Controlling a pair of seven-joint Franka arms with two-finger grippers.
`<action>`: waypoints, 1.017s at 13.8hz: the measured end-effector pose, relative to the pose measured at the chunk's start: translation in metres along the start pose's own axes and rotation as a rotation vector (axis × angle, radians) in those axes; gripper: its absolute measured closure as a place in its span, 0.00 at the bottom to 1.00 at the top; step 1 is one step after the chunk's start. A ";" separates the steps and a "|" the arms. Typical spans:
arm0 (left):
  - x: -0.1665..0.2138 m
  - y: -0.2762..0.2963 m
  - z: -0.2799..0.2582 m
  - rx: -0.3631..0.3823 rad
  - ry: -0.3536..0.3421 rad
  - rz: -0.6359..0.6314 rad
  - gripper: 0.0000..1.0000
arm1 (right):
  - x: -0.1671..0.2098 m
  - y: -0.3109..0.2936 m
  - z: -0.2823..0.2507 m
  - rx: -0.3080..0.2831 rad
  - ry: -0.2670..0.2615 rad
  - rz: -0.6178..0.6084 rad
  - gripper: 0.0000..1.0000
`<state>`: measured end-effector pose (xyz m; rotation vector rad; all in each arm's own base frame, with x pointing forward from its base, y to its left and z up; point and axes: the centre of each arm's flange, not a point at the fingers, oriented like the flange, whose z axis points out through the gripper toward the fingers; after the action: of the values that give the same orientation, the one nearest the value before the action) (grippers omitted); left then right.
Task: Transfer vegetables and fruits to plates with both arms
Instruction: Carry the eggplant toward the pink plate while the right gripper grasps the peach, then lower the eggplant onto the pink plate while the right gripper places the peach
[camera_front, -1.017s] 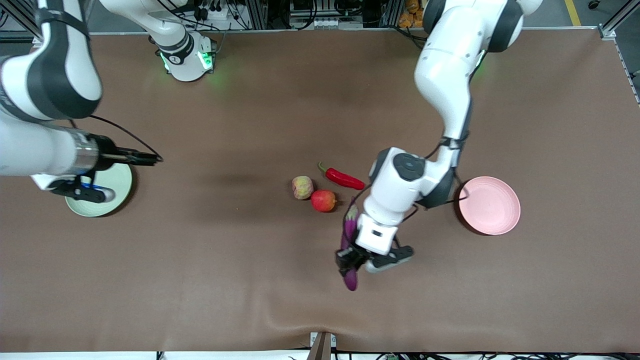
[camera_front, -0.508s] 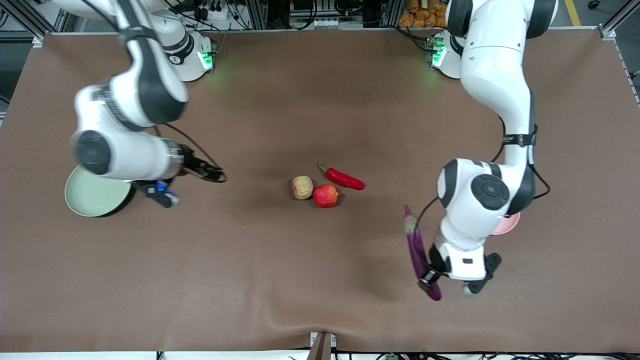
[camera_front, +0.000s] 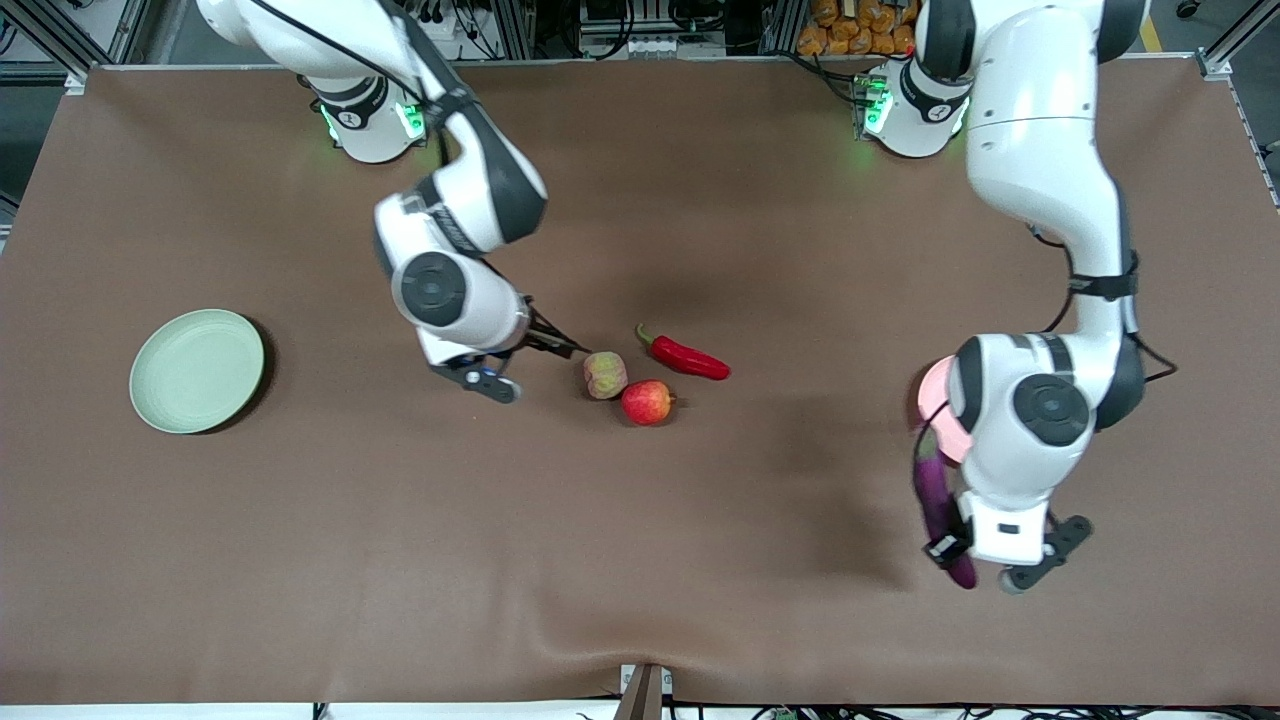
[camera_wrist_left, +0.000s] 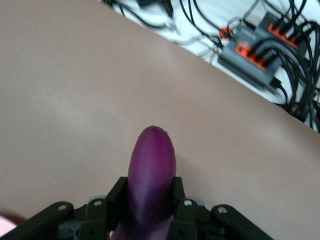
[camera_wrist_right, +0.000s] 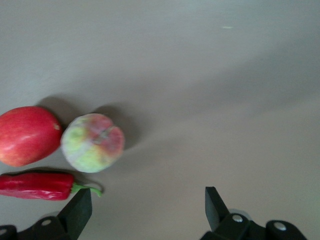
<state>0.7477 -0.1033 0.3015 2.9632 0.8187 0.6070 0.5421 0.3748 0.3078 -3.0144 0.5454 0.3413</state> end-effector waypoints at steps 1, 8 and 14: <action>0.004 -0.025 -0.002 -0.010 0.023 0.016 0.59 | -0.005 -0.012 0.012 0.018 0.028 -0.062 0.00; -0.060 -0.160 -0.007 -0.036 0.114 0.082 0.59 | -0.023 -0.046 0.063 -0.018 0.169 -0.363 0.00; -0.097 -0.177 0.018 -0.024 0.118 0.098 0.59 | -0.031 -0.056 0.089 -0.010 0.190 -0.390 0.00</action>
<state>0.5907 0.0028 0.2297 2.9835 0.6706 0.7969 0.5156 0.4465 0.2289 -3.0834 -0.0443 0.0344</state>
